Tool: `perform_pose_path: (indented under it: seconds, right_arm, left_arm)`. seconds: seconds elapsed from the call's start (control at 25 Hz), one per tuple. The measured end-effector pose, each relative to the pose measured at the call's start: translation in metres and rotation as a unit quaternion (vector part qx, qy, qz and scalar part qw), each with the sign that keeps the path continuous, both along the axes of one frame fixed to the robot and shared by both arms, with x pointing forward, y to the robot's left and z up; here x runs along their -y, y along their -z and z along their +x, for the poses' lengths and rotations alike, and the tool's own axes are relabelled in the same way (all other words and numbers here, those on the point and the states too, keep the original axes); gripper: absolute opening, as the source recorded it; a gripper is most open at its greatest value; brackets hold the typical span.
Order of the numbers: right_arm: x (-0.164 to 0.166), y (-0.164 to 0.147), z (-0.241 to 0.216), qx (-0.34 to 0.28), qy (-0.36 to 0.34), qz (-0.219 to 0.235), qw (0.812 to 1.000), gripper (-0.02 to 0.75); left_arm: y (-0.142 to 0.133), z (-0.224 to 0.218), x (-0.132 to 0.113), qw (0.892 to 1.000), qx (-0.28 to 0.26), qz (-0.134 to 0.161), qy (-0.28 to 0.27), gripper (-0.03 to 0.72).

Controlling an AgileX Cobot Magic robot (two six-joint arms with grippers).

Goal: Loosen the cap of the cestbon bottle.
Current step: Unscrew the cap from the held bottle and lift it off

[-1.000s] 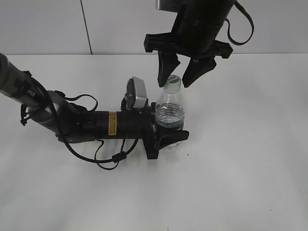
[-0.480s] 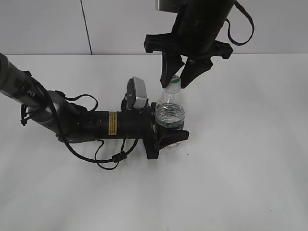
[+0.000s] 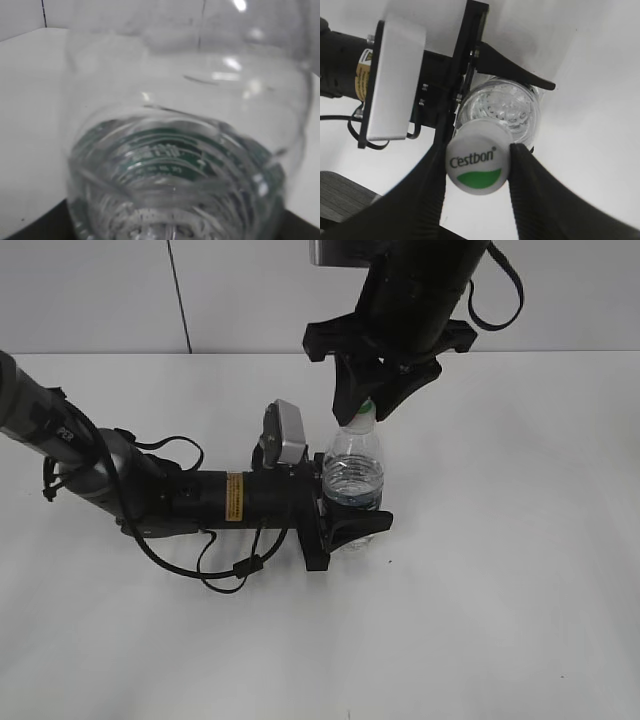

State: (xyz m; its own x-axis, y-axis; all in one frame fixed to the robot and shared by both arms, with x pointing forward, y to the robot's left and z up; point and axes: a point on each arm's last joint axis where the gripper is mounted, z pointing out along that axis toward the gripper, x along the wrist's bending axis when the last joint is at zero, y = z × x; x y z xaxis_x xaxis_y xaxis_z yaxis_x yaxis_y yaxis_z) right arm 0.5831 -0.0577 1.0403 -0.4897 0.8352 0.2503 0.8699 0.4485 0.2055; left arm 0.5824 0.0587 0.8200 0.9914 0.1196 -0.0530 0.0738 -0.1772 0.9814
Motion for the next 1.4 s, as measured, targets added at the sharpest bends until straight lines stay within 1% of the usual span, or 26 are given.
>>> perform_pose_path:
  seconds: [0.16,0.44,0.56,0.84,1.0,1.12,1.24,1.36,1.4]
  right_arm:
    - [0.0001,0.0000,0.0000,0.030,-0.089,-0.006,0.996,0.296]
    - [0.0002,0.0001,0.0001,0.075,-0.222,-0.015,0.972,0.296]
    - [0.0003,-0.0002,0.0001,0.094,-0.276,-0.019,0.956,0.296]
    - [0.0003,-0.0005,0.0003,0.132,-0.387,-0.027,0.912,0.296]
    - [0.0004,-0.0006,0.0003,0.151,-0.444,-0.030,0.883,0.296]
    - [0.0004,-0.0006,0.0004,0.166,-0.489,-0.034,0.855,0.296]
    - [0.0005,-0.0009,0.0003,0.184,-0.541,-0.037,0.820,0.296]
    - [0.0002,-0.0014,0.0000,0.203,-0.596,-0.039,0.776,0.296]
    - [0.0000,-0.0012,-0.0001,0.208,-0.610,-0.038,0.764,0.296]
  left_arm:
    - [0.0001,0.0000,0.0000,1.000,0.000,0.000,0.000,0.402]
    - [0.0002,0.0001,0.0000,1.000,0.001,0.001,0.000,0.402]
    - [0.0002,0.0001,0.0000,1.000,0.001,0.001,0.000,0.402]
    - [0.0002,0.0000,0.0000,1.000,0.002,0.001,0.000,0.402]
    - [0.0001,0.0000,0.0000,1.000,0.002,0.001,0.001,0.402]
    - [0.0001,-0.0001,0.0000,1.000,0.003,0.001,0.001,0.402]
    - [0.0002,-0.0005,0.0000,1.000,0.004,0.002,0.004,0.402]
    - [0.0002,-0.0008,0.0001,1.000,0.006,0.002,0.006,0.402]
    - [0.0002,-0.0010,0.0001,1.000,0.007,0.002,0.007,0.402]
